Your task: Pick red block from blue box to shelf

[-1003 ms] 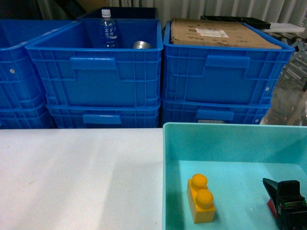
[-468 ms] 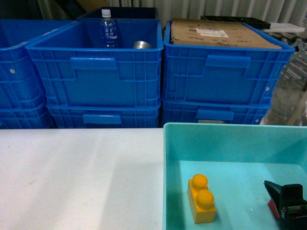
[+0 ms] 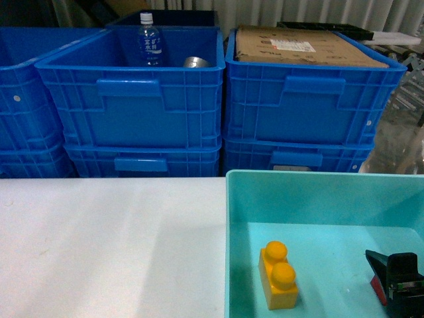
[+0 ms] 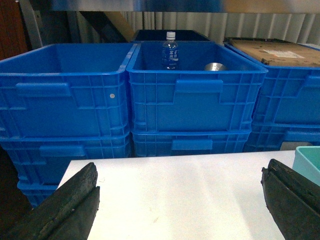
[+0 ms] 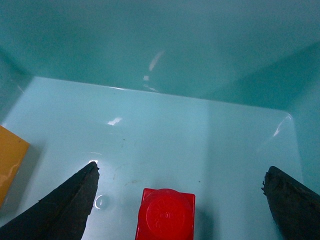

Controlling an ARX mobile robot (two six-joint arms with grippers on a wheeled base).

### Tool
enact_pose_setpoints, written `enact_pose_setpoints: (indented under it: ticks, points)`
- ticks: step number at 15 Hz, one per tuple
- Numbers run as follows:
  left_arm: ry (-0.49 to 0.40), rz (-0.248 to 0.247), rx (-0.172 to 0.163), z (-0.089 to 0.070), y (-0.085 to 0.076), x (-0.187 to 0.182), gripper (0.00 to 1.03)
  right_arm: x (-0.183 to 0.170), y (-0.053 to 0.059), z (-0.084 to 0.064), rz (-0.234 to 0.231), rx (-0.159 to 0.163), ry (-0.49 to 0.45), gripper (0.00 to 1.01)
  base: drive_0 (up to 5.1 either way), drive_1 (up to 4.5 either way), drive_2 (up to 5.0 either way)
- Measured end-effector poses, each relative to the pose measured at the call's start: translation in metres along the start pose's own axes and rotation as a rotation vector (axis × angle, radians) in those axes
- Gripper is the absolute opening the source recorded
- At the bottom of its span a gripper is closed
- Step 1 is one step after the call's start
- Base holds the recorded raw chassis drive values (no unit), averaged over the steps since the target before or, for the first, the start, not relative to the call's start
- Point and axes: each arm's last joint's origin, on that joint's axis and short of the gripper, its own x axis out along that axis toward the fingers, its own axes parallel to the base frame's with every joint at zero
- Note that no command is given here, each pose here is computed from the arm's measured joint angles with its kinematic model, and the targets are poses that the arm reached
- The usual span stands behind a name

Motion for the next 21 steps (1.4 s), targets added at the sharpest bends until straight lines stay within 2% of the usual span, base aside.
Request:
enact_pose_setpoints:
  ticks: [5,12,13,14,19,20,21]
  points:
    - [0.0,0.0,0.0,0.0,0.0,0.0,0.98,0.007,0.009,0.006,0.008,-0.019,0.0,0.98,0.0,0.0,0.0]
    - [0.0,0.0,0.0,0.0,0.0,0.0,0.98,0.014,0.005,-0.001,-0.004,0.012,0.023,0.98,0.0,0.0,0.0]
    - [0.0,0.0,0.0,0.0,0.0,0.0,0.98,0.014,0.005,-0.001,-0.002,0.012,0.022,0.95,0.0,0.0,0.0]
    - [0.0,0.0,0.0,0.0,0.0,0.0,0.98,0.014,0.006,-0.001,0.001,0.01,0.019,0.86,0.0,0.0,0.0]
    - [0.0,0.0,0.0,0.0,0.0,0.0,0.98,0.015,0.006,-0.003,0.001,0.01,0.021,0.29,0.0,0.0,0.0]
    - [0.0,0.0,0.0,0.0,0.0,0.0,0.98,0.015,0.006,-0.002,0.002,0.009,0.02,0.22,0.0,0.0,0.0]
    - [0.0,0.0,0.0,0.0,0.0,0.0,0.98,0.015,0.006,-0.002,0.002,0.009,0.02,0.22,0.0,0.0,0.0]
